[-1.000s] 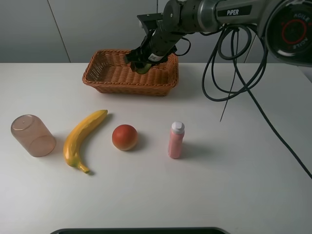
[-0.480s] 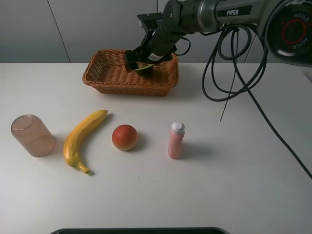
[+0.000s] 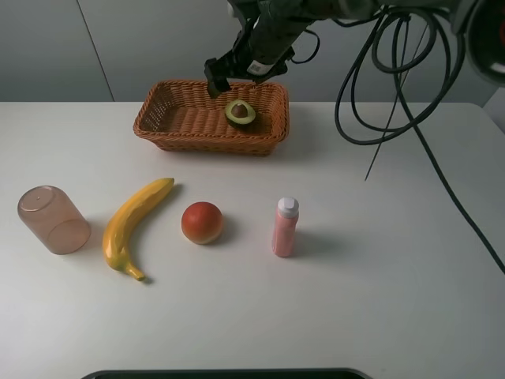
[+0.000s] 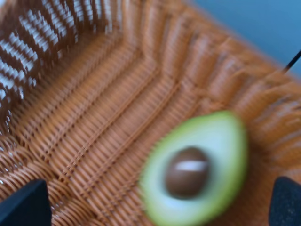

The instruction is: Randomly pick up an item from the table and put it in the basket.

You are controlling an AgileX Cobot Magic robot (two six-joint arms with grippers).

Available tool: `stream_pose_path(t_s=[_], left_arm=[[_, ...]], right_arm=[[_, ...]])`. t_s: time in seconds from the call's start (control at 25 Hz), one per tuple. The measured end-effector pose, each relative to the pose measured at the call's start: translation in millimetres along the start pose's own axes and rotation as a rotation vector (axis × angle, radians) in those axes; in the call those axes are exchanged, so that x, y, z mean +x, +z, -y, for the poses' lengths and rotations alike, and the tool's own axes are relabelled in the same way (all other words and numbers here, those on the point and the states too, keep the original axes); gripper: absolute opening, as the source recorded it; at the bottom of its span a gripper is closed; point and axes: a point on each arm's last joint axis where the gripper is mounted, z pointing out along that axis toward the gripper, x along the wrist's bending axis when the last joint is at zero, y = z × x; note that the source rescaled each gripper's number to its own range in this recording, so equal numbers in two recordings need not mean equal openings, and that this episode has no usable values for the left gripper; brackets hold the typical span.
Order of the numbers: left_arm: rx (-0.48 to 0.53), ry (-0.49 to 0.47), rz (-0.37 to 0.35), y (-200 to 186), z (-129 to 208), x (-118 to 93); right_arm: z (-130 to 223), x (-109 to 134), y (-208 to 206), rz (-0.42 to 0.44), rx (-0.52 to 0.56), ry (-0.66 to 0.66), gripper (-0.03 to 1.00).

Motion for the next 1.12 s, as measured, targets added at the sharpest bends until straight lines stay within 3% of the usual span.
stream_pose_path(t_s=[0.24,0.44,0.6,0.76,0.88,1.12], left_arm=[[0.0,0.0,0.0,0.0,0.0,0.0],[0.0,0.0,0.0,0.0,0.0,0.0],[0.0,0.0,0.0,0.0,0.0,0.0],[0.0,0.0,0.0,0.0,0.0,0.0],[0.0,0.0,0.0,0.0,0.0,0.0],[0.0,0.0,0.0,0.0,0.0,0.0]], right_arm=[[-17.1,-48.0,-114.7,0.115,-0.029,0.003,1.0],[-1.5,-94.6,-209.9,0.215,-0.009,0.075,1.0],[21.7,-115.3,-286.2,0.295,-0.02,0.144,1.0],[59.5,-118.9,-350.1,0.39,-0.062,0.203,1.0],[97.6,-107.6,-388.0,0.462,-0.093,0.251,1.0],[171.2,-44.6,-432.1,0.579,-0.224,0.252,1.0]])
